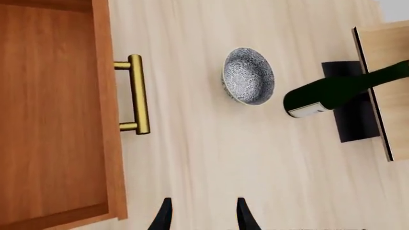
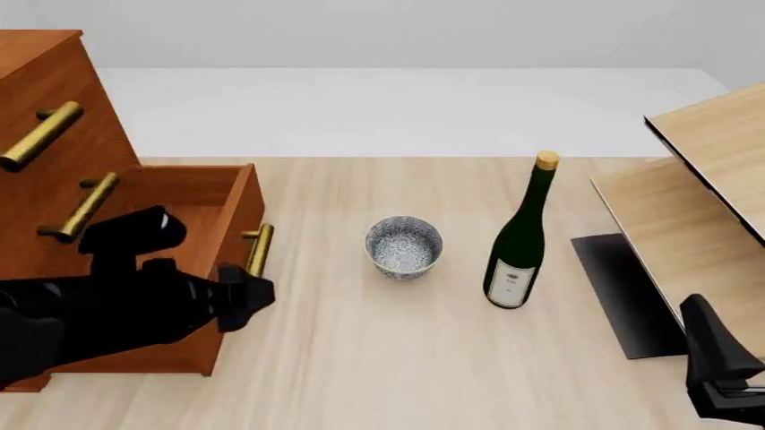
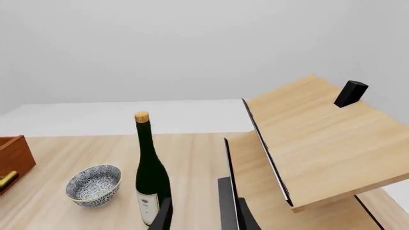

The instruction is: Close the bottom drawer of the cabinet and open the top drawer.

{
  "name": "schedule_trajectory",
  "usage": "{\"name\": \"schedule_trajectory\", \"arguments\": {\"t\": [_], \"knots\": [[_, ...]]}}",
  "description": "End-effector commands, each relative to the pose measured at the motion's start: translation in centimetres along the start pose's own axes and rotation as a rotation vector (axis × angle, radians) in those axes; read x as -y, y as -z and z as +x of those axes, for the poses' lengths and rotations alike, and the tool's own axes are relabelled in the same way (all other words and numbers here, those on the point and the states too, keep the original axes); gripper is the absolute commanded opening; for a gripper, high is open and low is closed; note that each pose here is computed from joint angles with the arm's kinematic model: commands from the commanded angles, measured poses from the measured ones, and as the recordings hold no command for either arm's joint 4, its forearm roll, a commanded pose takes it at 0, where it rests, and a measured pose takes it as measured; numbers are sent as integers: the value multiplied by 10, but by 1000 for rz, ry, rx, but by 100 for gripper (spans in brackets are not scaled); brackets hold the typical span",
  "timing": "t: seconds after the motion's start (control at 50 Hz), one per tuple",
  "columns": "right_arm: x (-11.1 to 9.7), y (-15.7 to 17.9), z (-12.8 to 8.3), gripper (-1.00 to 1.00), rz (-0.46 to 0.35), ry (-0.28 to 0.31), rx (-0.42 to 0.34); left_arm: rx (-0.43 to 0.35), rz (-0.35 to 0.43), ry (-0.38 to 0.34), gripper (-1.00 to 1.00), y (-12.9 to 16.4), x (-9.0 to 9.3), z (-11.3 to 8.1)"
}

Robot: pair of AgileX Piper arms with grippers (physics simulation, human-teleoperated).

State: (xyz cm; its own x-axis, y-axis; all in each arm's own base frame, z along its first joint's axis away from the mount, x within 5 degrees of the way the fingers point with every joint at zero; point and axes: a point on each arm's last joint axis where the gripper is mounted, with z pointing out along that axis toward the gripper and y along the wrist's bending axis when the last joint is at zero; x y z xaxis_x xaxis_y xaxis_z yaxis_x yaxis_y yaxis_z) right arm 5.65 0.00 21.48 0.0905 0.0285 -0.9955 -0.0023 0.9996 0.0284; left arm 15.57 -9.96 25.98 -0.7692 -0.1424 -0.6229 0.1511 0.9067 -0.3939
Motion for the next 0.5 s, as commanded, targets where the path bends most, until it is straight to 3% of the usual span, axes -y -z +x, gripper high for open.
{"name": "schedule_trajectory", "arguments": {"t": [0.02,0.16,0.5], "knots": [[0,-1,0,100,0,-2,-1,-38,-16,35,100,-8,-5,11],[0,-3,-1,100,1,-4,-1,-57,-19,67,100,-14,-7,19],[0,-3,-1,100,2,-7,0,-34,-52,84,100,-21,-17,16]]}}
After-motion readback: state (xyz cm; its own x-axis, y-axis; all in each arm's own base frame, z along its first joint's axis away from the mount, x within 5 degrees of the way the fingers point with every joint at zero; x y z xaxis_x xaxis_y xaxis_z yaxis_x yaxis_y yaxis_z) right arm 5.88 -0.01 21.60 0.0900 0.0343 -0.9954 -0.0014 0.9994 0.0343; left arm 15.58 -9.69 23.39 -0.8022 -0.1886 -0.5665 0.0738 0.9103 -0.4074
